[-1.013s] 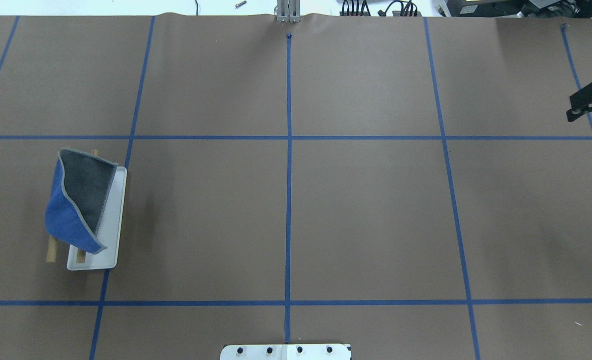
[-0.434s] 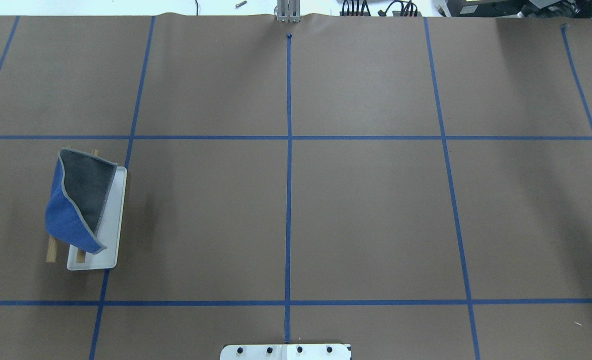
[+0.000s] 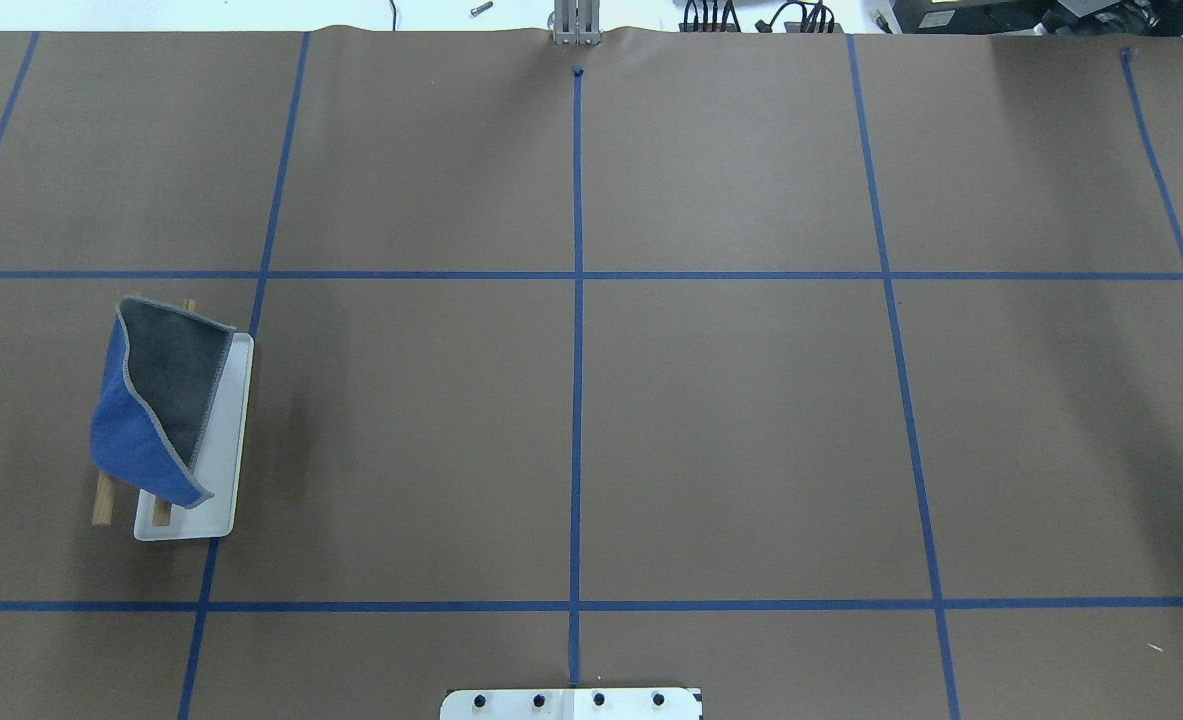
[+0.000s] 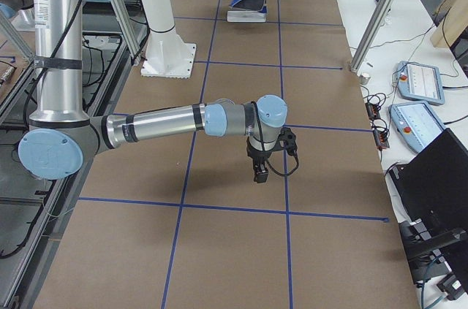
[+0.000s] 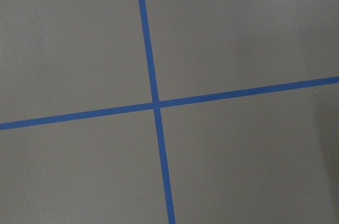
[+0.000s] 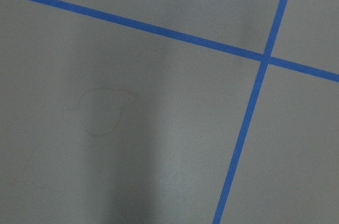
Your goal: Hang towel on rack
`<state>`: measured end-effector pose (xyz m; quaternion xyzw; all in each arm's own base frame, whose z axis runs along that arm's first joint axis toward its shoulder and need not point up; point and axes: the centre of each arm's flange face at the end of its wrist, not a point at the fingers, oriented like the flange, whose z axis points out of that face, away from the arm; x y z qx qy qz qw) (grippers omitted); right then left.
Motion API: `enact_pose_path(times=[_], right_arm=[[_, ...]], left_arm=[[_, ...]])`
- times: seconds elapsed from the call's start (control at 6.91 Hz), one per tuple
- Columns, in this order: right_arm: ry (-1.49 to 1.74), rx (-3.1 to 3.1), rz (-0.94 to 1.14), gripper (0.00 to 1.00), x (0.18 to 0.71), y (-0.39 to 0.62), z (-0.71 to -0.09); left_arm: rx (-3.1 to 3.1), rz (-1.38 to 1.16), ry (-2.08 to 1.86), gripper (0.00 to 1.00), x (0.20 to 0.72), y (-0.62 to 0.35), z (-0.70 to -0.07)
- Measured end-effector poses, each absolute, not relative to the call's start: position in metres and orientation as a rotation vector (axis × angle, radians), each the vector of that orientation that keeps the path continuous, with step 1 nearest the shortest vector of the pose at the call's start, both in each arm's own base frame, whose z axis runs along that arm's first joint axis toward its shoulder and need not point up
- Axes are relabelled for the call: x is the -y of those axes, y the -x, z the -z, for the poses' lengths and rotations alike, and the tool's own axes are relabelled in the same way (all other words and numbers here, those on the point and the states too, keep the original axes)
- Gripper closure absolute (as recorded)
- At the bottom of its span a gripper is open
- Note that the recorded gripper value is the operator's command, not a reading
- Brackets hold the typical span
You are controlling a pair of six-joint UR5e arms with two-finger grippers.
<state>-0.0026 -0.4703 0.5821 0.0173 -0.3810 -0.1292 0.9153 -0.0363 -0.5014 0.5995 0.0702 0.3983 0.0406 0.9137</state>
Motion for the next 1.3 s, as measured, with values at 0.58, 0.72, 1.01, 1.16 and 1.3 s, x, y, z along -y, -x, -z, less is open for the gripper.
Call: enact_pose_path(times=[0.58, 0.72, 1.01, 1.16, 1.3], right_arm=[[-0.043, 0.842, 0.275, 0.0, 0.489, 0.013, -0.606], [-0.041, 0.842, 0.275, 0.0, 0.495, 0.015, -0.608], [-0.044, 0.842, 0.277, 0.0, 0.5, 0.016, -0.607], [-0.044, 0.842, 0.279, 0.0, 0.501, 0.017, -0.606], [-0.045, 0.843, 0.282, 0.0, 0.502, 0.019, -0.605]], left_arm=[[-0.821, -0.089, -0.146, 0.02, 0.502, 0.033, -0.598], [-0.822, -0.089, -0.146, 0.02, 0.502, 0.033, -0.598], [-0.827, -0.093, -0.149, 0.02, 0.501, 0.032, -0.596], [-0.835, -0.098, -0.157, 0.02, 0.501, 0.031, -0.59], [-0.843, -0.105, -0.172, 0.02, 0.5, 0.03, -0.58]])
